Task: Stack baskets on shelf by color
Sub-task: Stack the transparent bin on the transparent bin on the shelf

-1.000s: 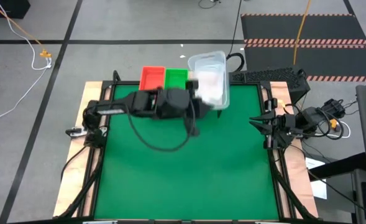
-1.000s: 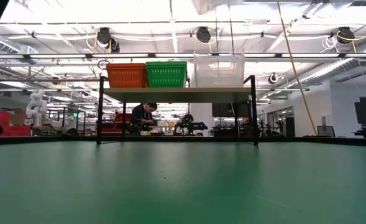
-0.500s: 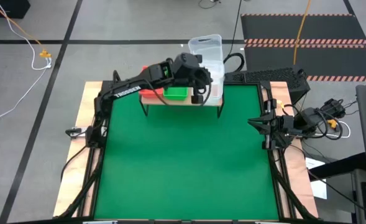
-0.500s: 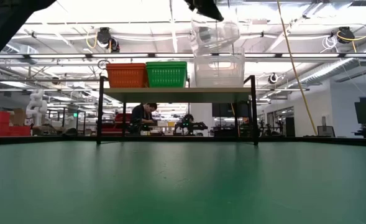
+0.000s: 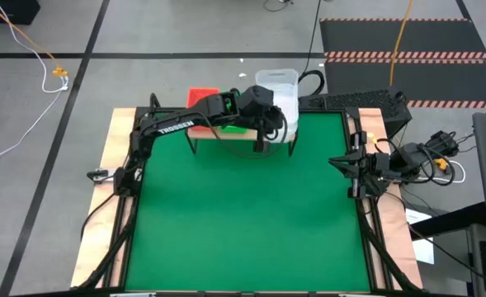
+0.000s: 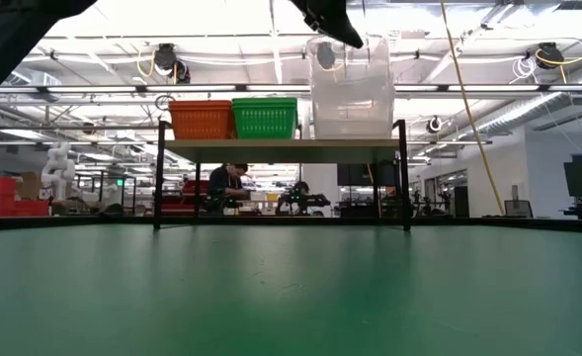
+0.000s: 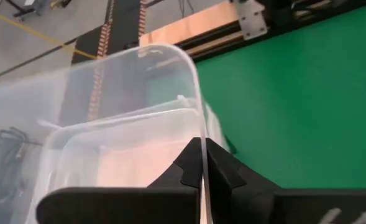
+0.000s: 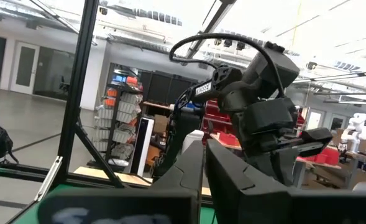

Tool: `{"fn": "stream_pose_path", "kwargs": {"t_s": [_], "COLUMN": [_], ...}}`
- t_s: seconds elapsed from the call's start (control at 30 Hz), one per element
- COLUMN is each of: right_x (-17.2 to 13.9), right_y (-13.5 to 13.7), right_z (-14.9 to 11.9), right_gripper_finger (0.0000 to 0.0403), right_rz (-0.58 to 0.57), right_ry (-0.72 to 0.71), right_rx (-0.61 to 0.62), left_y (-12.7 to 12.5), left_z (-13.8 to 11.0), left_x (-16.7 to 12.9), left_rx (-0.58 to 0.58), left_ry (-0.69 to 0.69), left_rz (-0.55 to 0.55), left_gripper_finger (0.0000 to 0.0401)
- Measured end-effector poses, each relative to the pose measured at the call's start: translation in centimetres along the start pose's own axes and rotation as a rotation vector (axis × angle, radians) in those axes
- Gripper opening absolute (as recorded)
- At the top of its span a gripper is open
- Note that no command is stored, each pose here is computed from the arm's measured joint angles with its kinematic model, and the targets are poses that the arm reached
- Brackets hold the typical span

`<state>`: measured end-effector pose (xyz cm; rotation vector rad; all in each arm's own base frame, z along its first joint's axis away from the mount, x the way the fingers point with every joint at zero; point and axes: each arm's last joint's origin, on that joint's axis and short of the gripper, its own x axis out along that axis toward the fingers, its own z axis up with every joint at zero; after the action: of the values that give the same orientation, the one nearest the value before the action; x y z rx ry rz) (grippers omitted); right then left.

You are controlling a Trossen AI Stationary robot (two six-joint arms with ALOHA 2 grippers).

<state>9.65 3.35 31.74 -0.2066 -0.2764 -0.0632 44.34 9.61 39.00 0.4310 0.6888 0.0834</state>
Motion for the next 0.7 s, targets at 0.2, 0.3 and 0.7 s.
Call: {"fn": "stream_pose_path", "kwargs": {"t_s": [0.2, 0.3, 0.7], "right_x": [0.0, 0.0, 0.0], "right_y": [0.0, 0.0, 0.1], "right_z": [-0.1, -0.1, -0.1], "right_gripper_finger": [0.0013, 0.0013, 0.0013], "right_rz": [0.002, 0.002, 0.006], "right_ry": [0.004, 0.004, 0.013], "right_rx": [-0.002, -0.002, 0.02], "left_y": [0.0, 0.1, 0.9], "left_z": [-0.3, -0.3, -0.8], "left_x": [0.3, 0.3, 0.3], "left_rx": [0.016, 0.007, -0.127], "left_ry": [0.027, 0.019, 0.035], "left_rz": [-0.007, -0.001, 0.023], "left_gripper_finger": [0.0005, 0.0003, 0.0126]}}
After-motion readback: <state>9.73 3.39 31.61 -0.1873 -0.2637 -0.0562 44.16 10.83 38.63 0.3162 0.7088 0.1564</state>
